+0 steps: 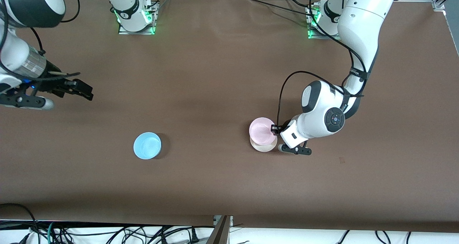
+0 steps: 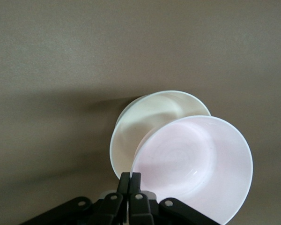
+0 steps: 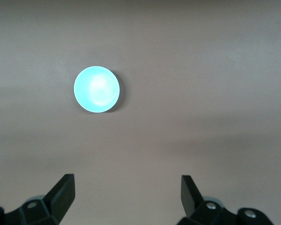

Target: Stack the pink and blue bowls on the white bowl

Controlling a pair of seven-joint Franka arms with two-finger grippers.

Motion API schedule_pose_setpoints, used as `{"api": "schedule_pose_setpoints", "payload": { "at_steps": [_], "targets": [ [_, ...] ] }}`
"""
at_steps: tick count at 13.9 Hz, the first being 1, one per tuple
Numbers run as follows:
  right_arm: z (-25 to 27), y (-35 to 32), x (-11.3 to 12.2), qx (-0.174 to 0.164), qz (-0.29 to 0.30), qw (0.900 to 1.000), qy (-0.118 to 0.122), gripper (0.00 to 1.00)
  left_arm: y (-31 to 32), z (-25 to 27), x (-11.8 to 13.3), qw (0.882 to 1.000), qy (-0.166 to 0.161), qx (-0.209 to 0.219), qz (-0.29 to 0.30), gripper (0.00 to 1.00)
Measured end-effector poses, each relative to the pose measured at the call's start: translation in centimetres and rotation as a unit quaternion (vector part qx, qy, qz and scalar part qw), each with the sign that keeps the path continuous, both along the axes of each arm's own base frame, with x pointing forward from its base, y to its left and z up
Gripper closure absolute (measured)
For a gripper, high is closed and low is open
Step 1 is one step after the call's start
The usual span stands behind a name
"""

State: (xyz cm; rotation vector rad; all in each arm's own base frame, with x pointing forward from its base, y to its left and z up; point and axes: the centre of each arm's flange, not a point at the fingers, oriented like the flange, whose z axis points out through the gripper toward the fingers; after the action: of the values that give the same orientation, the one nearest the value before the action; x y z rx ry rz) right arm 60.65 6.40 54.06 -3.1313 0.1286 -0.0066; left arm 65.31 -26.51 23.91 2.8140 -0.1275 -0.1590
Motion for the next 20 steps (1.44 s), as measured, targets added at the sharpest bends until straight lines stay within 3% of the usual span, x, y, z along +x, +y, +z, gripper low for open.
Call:
{"api": "schedule_pose_setpoints", "payload": {
  "at_steps": [2,11,20],
  "targets": [
    [-1.6,1.0,1.0,0.001,0.009,1.000,0.004,0.00,0.1,-0.5,0.0,1.000,-0.002,0.002,-0.001,0.97],
    [-2.0,3.7,3.1,0.008,0.028,0.999,-0.029,0.00,0.5,-0.9,0.4,1.000,-0.008,0.001,0.005,0.97],
    [-5.7,4.1,4.5,0.017,0.025,0.999,-0.015,0.00,0.9,-0.8,0.8,1.000,-0.012,0.002,0.011,0.97]
  ]
}}
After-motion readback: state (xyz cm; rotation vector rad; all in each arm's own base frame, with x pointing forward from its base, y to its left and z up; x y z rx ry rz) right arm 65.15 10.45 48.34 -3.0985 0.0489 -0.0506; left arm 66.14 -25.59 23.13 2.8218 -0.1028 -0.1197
